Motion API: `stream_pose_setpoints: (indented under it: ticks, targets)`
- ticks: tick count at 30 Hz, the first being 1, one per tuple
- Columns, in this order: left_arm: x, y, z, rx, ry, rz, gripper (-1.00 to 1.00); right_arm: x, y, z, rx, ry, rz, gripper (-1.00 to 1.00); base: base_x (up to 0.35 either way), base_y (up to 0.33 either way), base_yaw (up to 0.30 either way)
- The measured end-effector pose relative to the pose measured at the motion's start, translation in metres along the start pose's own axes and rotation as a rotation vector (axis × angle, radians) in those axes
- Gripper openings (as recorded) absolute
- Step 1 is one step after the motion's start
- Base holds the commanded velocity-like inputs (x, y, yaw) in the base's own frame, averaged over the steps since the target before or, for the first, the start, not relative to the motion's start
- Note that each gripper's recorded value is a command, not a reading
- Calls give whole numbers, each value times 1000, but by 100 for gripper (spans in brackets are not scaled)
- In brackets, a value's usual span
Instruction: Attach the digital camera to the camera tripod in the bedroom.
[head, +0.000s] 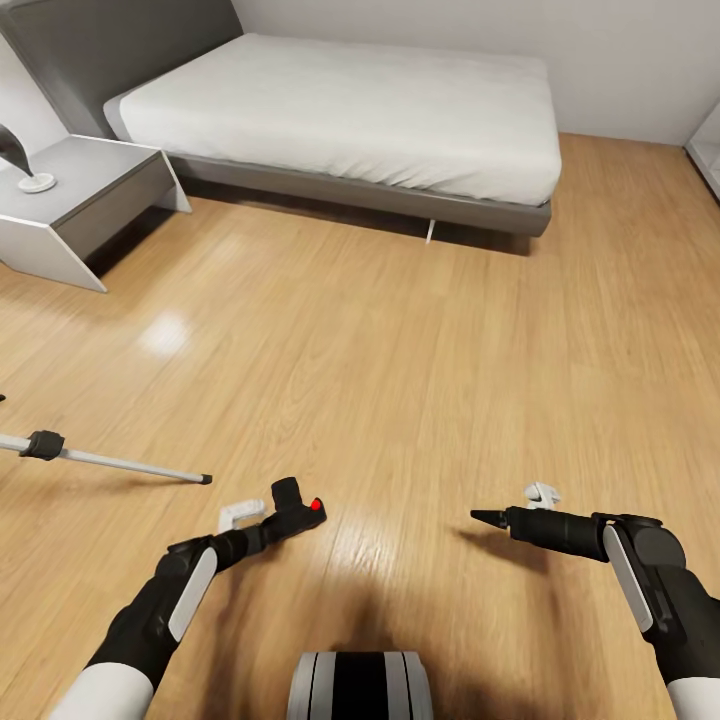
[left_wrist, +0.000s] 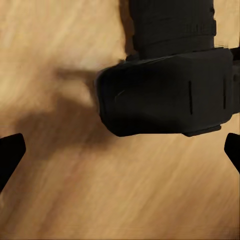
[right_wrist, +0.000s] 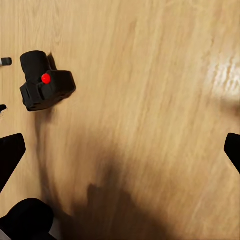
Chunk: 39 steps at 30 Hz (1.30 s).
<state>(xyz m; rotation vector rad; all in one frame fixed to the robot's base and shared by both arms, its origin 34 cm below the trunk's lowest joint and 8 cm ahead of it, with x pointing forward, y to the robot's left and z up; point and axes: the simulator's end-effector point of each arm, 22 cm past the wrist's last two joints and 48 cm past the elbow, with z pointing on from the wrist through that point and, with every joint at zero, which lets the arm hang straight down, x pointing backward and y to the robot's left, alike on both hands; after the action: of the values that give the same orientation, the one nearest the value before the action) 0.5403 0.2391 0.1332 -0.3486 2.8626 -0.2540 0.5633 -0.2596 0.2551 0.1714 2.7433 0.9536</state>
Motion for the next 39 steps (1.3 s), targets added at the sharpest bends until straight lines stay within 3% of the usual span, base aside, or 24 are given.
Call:
stream_pose_setpoints:
  ticks: [3,6,9,10,11,15,18,25,34,35,39]
  targets:
    - [-11,5,-3,-14,-31,24,100,0,0,0,1,0,0,100,0,0,0]
    - [-19,13,-6,-41,-51,81,100,0,0,0,1,0,0,100,0,0,0]
    - [-24,22,-8,-77,-58,188,100,0,0,0,0,0,0,100,0,0,0]
    - [-25,27,-9,-93,-56,269,100,0,0,0,0,0,0,100,0,0,0]
    - [-25,28,-9,-98,-53,308,100,0,0,0,0,0,0,100,0,0,0]
    - [-22,29,-9,-87,-36,431,100,0,0,0,0,0,0,100,0,0,0]
    - [-19,29,-8,-79,-32,470,100,0,0,0,0,0,0,100,0,0,0]
    - [-24,30,-5,-77,-88,556,100,0,0,0,0,0,0,100,0,0,0]
    - [-6,43,6,-78,-90,617,100,0,0,0,0,0,0,100,0,0,0]
    - [-9,45,6,-79,-111,658,100,0,0,0,0,0,0,100,0,0,0]
    - [-19,43,4,-69,-161,710,100,0,0,0,0,0,0,100,0,0,0]
